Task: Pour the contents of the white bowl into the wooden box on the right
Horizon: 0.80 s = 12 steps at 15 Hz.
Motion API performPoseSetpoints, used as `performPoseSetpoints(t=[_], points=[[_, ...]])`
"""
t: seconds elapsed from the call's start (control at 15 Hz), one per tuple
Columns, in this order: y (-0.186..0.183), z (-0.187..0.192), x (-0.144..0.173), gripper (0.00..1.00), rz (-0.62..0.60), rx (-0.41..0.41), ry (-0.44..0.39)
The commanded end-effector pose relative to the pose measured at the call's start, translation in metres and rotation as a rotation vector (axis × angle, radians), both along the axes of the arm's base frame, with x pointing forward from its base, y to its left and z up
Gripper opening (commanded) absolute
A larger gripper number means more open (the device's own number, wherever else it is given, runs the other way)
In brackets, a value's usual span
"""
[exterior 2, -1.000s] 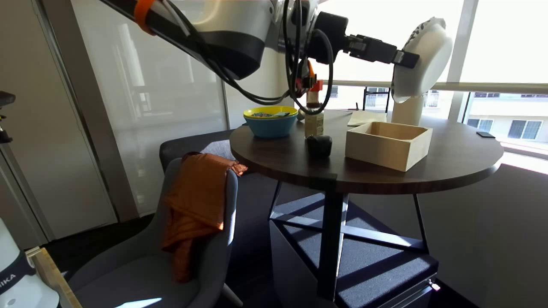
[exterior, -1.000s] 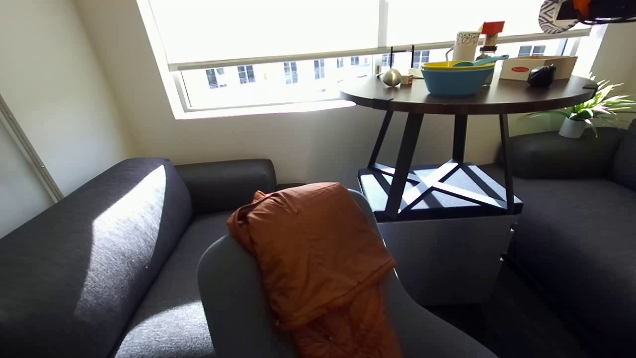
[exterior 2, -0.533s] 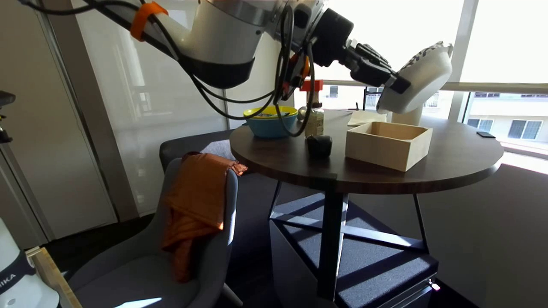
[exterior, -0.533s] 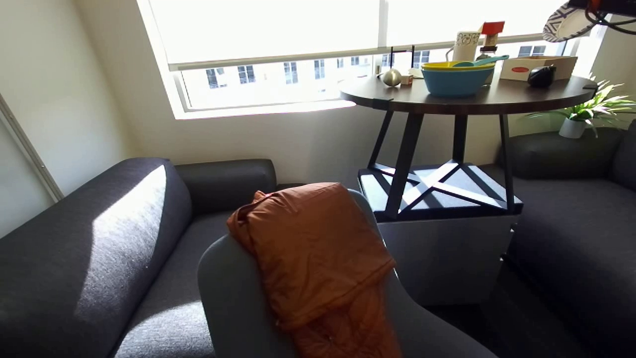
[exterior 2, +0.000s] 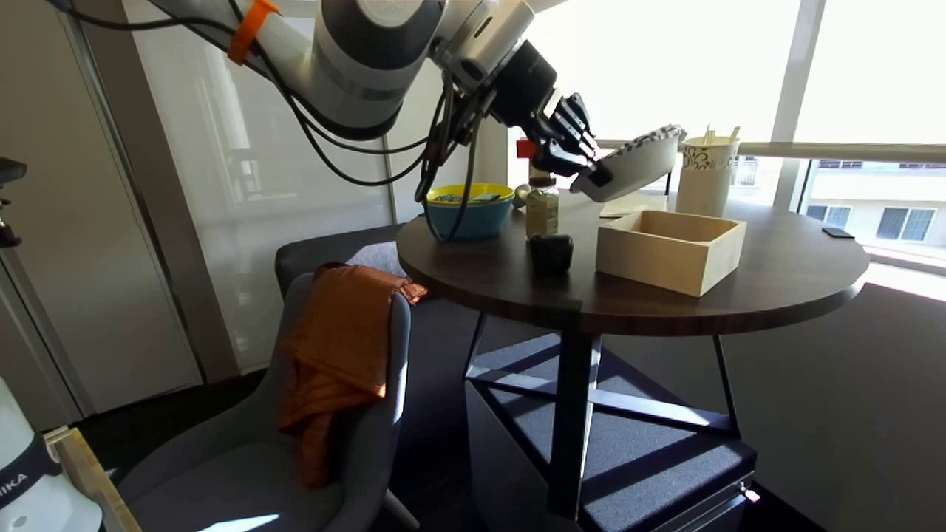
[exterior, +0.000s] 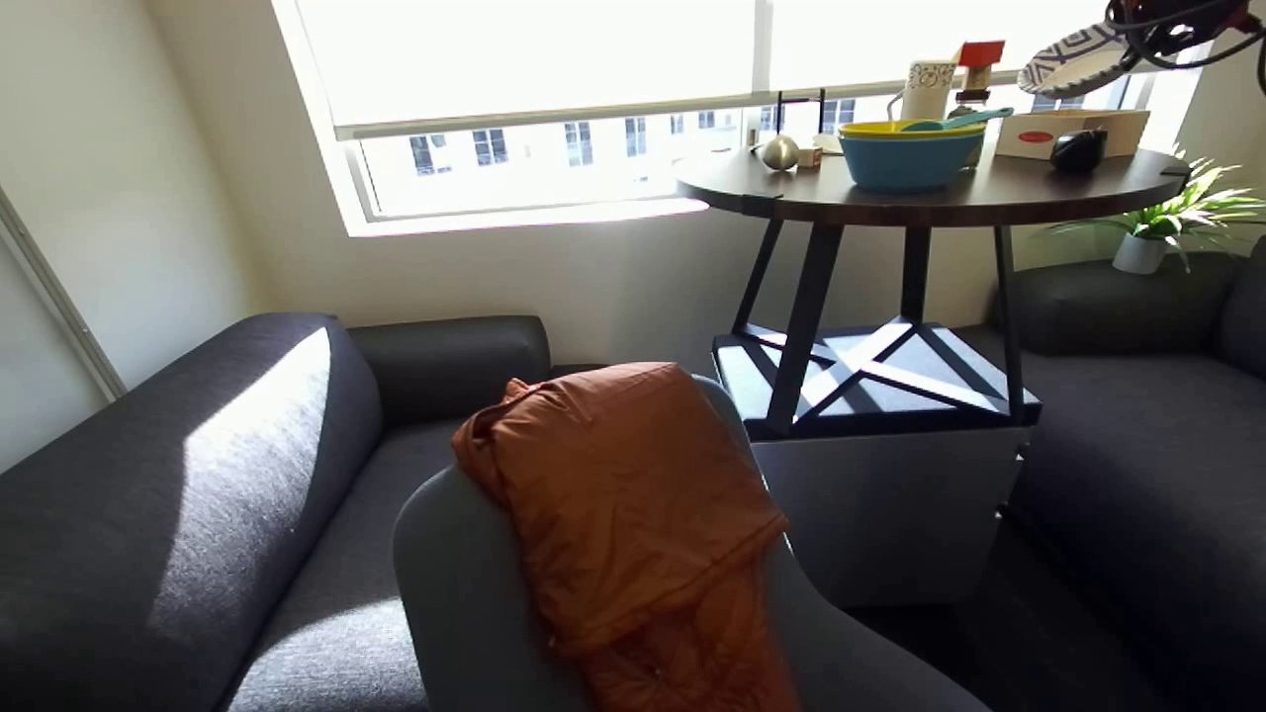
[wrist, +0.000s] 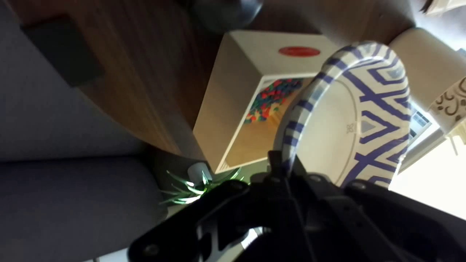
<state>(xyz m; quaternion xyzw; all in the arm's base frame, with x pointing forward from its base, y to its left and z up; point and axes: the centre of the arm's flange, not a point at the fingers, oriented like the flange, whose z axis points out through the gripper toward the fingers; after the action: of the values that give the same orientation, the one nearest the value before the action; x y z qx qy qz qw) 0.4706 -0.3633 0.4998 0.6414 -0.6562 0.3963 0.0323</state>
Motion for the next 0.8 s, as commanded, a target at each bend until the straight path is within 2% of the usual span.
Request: performPoseSetpoints(t=[0.0, 0.2, 0.4, 0.53, 0.73], points=[[-0.022, 0.047, -0.003, 0.01, 0.015, 0.140, -0.078], [-0.036, 0.069, -0.002, 0.01, -0.101, 0.224, -0.158], [-0.069, 0.096, -0.015, 0.01, -0.195, 0.310, -0.208], [-0.080, 0.108, -0.025, 0.01, -0.191, 0.376, -0.212], [-0.074, 0.125, -0.035, 0.01, -0.074, 0.452, -0.215]])
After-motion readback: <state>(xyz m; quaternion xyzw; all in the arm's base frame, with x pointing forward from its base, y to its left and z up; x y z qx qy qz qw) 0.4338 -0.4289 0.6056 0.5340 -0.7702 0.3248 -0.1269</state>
